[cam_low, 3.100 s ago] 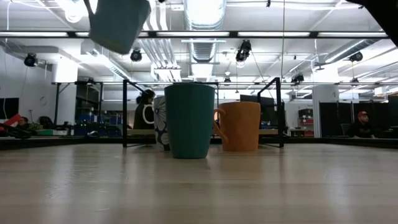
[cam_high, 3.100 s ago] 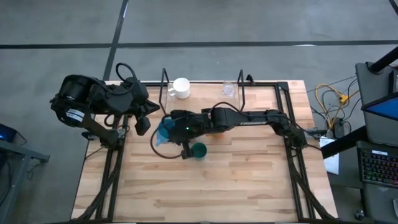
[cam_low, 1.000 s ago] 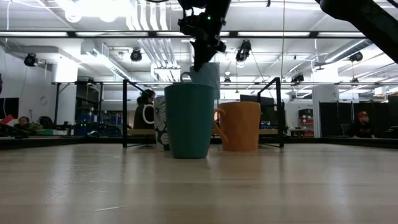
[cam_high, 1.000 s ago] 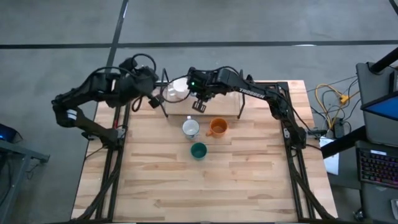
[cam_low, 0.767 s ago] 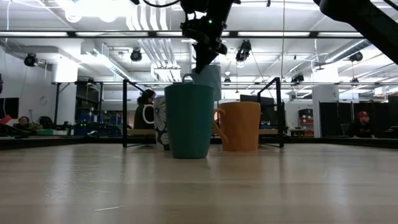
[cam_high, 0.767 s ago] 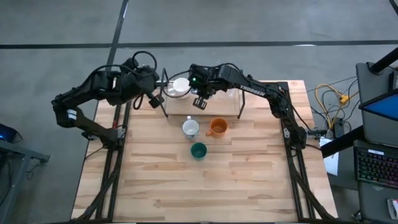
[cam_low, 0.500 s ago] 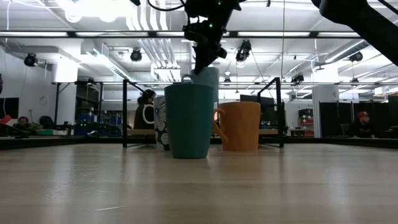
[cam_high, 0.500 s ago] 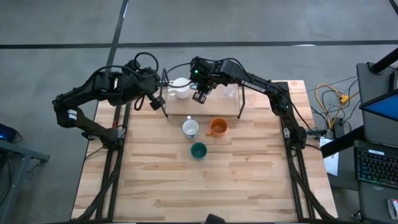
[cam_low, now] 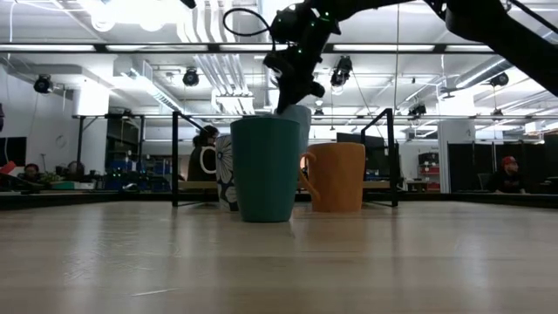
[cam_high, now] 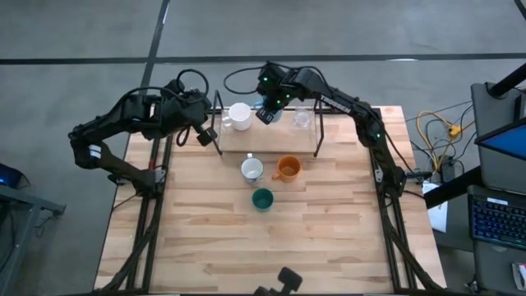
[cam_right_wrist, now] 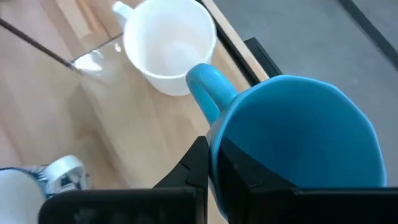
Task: Stack small to large cups/mugs on shelf
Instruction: Put the light blue mug on the shelf
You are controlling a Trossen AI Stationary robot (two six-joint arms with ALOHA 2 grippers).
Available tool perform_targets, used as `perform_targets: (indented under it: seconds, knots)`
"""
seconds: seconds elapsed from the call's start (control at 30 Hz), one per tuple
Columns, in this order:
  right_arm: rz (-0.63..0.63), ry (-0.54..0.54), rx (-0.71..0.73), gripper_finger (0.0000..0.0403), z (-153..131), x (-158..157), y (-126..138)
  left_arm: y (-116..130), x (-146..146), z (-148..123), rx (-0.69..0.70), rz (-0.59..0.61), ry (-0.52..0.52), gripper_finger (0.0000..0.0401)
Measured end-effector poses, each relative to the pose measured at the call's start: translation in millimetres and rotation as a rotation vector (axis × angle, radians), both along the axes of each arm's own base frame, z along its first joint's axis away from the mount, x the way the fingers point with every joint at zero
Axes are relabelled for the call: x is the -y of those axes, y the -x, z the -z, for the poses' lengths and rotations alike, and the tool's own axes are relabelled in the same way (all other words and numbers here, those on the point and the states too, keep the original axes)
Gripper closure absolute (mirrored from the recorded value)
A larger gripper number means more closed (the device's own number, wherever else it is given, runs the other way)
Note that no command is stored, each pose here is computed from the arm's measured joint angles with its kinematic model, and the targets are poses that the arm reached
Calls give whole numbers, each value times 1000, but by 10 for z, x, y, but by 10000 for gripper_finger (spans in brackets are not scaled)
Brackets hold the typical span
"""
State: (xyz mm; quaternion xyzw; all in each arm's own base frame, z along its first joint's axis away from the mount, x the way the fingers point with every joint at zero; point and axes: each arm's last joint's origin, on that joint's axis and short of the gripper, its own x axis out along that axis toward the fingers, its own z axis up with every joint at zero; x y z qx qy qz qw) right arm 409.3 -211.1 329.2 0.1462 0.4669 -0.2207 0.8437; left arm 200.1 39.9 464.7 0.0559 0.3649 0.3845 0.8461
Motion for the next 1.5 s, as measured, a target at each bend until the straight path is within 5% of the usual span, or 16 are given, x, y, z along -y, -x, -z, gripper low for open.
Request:
perform_targets:
  seconds: [0.33, 1.5]
  knots:
    - [-19, -49, -38, 390, 236, 27, -108, -3, 0, 9, -9, 4, -3, 399]
    - [8, -34, -29, 390, 315, 156, -94, 3, 3, 65, -50, 8, 14, 399]
